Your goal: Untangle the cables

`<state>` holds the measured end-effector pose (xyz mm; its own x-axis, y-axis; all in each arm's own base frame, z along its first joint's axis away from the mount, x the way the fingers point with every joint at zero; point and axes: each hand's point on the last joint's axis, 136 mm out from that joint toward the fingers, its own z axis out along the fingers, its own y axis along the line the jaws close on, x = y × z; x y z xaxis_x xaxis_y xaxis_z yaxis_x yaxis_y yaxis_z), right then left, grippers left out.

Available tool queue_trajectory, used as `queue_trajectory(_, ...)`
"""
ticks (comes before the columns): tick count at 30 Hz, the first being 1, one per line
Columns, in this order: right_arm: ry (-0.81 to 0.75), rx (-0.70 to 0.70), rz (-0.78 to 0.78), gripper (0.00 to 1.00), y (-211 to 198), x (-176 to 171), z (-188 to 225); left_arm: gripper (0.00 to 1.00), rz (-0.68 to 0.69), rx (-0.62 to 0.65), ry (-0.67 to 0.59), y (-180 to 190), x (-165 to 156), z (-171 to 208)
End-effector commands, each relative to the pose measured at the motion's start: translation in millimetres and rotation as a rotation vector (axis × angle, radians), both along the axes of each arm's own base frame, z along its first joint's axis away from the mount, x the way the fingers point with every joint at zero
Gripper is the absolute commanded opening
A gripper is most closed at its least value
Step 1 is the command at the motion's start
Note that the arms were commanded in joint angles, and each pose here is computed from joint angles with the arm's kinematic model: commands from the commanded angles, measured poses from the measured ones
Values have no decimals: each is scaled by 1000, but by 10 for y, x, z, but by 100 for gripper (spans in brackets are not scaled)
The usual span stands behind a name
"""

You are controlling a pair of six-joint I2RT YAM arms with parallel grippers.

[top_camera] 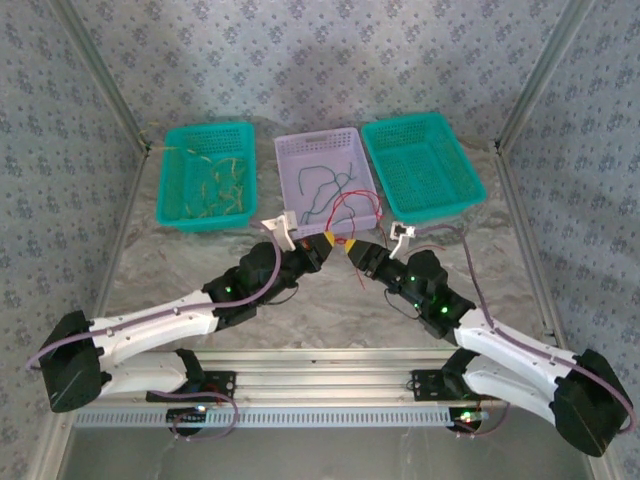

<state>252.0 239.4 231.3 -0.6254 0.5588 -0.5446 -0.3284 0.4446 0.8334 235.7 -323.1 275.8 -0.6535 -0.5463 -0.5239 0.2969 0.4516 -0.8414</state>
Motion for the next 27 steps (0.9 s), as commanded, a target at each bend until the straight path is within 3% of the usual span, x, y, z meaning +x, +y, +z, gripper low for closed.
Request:
queue_trajectory(1, -62, 69, -44, 45, -37, 72, 238, 0, -31, -62, -22, -64, -69, 143)
queue_trajectory(11, -142, 99, -80, 40, -100, 115, 422, 0, -47, -70, -32, -97, -116, 156)
queue_trajectory(27, -242, 175, -70, 48, -270, -93, 624, 0, -21, -29, -22, -45, -99, 100)
